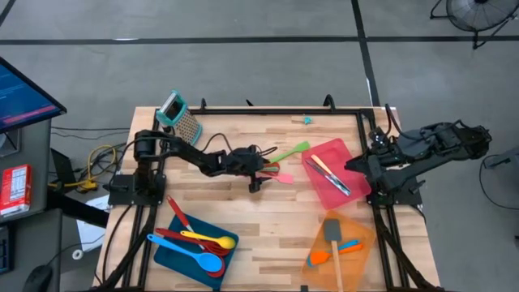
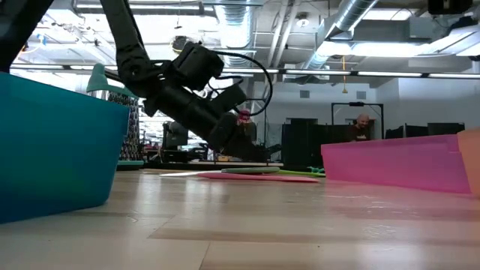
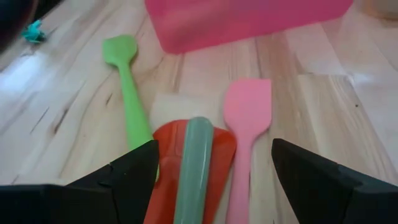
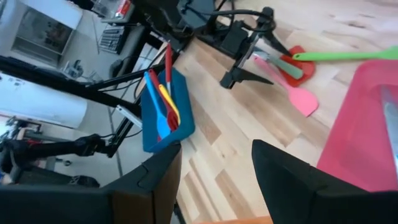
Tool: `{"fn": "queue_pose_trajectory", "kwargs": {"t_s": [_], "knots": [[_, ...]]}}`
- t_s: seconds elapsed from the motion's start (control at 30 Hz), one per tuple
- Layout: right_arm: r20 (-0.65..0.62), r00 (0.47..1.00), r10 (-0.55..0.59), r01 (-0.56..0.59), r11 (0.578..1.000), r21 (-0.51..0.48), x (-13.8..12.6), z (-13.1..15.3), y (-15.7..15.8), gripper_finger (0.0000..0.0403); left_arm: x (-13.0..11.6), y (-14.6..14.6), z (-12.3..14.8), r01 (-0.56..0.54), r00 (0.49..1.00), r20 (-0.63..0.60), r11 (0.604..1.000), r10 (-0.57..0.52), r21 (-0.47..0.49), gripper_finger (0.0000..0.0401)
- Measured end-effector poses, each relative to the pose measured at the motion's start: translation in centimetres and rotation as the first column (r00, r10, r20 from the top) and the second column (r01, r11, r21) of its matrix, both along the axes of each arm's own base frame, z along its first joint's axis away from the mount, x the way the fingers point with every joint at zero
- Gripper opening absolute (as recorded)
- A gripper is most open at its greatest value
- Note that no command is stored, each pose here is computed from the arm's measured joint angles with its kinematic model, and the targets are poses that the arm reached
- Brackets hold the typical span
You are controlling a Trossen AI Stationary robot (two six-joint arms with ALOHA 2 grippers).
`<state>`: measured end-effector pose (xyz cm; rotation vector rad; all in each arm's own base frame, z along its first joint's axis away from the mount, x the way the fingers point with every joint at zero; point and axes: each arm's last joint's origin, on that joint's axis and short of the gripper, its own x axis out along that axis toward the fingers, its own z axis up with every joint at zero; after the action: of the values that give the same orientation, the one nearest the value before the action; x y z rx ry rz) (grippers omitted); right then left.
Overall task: Pick & Place Kitchen Items
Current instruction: Put the green table knife into the red bin
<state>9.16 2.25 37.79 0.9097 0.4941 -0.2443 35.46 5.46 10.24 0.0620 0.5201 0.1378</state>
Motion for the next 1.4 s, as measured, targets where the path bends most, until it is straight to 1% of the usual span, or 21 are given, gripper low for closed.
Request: {"fn": "queue_pose_trajectory", "kwargs": {"t_s": [0.2,0.27,0.43,0.6,0.67,0.73,0.97,1.13,1.27,1.4], "knots": [[-0.018,1.000,-0.020,0.020,1.000,-0.019,-0.1,-0.2,-0.1,0.0191,-0.1,-0.2,-0.3,0.005,1.000,0.016,1.000,-0.005,0.001,0.0296],[-0.023,0.999,-0.026,0.025,0.999,-0.025,-0.1,-0.2,-0.1,0.0191,0.2,-0.2,-0.7,0.005,0.999,0.038,1.000,-0.006,0.006,0.0296],[-0.023,0.999,-0.034,0.034,0.999,-0.032,-0.2,-0.2,-0.2,0.0191,0.5,0.0,-2.4,-0.003,0.996,0.085,1.000,0.003,0.000,0.0296],[-0.028,0.999,-0.034,0.034,0.999,-0.033,-0.2,-0.3,-0.2,0.0191,0.6,0.0,-3.8,-0.026,0.997,0.075,1.000,0.026,-0.008,0.0290],[-0.028,0.999,-0.034,0.034,0.999,-0.033,-0.2,-0.3,-0.2,0.0191,0.6,-0.1,-4.1,-0.027,0.997,0.070,1.000,0.028,-0.006,0.0273],[-0.028,0.999,-0.035,0.034,0.999,-0.034,-0.2,-0.3,-0.2,0.0191,0.6,-0.1,-4.2,-0.035,0.997,0.063,0.999,0.035,-0.004,0.0246],[-0.042,0.999,-0.035,0.034,0.999,-0.039,-0.3,-0.4,-0.2,0.0191,0.4,0.3,-4.2,-0.079,0.995,0.053,0.997,0.078,0.005,0.0134],[-0.048,0.998,-0.037,0.035,0.998,-0.043,-0.3,-0.5,-0.2,0.0191,0.4,0.3,-4.2,-0.100,0.993,0.058,0.994,0.102,-0.031,0.0071],[-0.048,0.998,-0.034,0.032,0.998,-0.047,-0.3,-0.5,-0.2,0.0191,0.5,0.3,-4.1,-0.121,0.989,0.076,0.990,0.127,-0.079,0.0038],[-0.048,0.998,-0.035,0.033,0.998,-0.054,-0.3,-0.5,-0.2,0.0191,0.5,0.0,-3.0,-0.116,0.987,0.092,0.984,0.129,-0.137,0.0029]]}}
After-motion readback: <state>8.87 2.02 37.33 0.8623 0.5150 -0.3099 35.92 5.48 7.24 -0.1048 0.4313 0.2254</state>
